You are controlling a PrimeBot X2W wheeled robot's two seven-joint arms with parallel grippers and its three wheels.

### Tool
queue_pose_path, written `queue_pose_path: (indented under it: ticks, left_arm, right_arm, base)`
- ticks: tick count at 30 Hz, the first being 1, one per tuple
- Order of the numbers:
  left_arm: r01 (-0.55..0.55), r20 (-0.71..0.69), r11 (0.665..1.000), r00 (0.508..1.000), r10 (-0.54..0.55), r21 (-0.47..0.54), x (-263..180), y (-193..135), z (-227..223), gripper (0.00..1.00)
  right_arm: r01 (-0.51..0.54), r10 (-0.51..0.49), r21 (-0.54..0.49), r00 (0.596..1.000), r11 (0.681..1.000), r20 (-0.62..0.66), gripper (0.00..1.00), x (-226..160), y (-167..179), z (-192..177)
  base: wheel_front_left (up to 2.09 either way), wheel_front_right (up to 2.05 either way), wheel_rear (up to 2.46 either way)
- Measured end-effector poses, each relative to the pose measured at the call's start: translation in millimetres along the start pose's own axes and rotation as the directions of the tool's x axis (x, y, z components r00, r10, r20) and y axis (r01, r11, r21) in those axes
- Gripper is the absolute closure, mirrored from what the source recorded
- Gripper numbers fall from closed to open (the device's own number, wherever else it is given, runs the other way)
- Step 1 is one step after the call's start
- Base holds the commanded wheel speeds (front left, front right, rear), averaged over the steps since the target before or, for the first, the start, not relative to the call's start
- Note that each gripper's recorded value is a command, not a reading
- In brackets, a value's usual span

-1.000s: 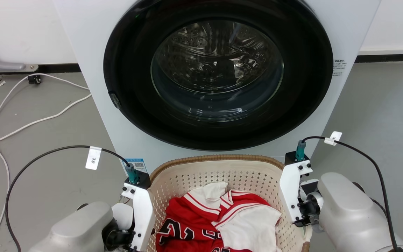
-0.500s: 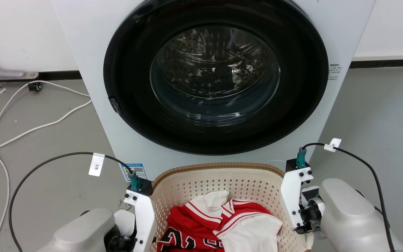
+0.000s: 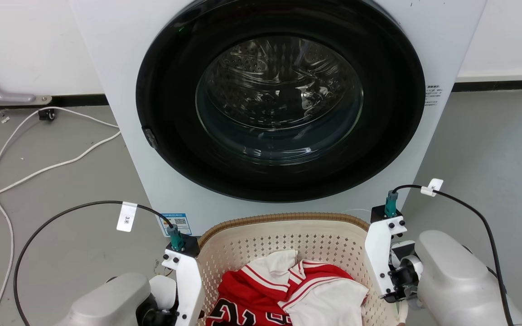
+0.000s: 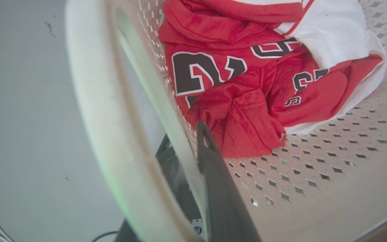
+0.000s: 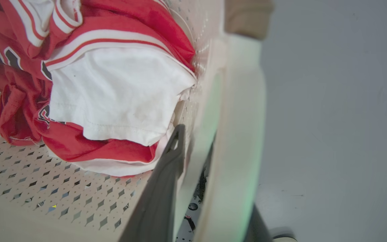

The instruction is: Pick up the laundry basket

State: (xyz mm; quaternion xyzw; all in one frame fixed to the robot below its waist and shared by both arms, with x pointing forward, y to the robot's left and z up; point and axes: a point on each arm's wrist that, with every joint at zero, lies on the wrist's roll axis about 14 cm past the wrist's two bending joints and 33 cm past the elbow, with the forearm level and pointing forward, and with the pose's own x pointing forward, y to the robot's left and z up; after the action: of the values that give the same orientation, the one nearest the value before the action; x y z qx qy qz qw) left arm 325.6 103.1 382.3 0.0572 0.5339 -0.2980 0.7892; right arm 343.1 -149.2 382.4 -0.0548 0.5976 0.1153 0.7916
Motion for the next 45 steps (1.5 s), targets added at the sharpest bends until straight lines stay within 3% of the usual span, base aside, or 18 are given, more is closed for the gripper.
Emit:
queue_pose_path:
  ticks: [45]
  left_arm:
    - [-0.001,0.005,1.0,1.0,0.001,-0.004,2.0,2.2,0.4,1.0]
  right_arm:
    - [-0.014,0.014,0.002,1.0,1.0,-0.002,1.0,1.7,0.2,0.5]
  base:
    - [0.0,0.0,0.0]
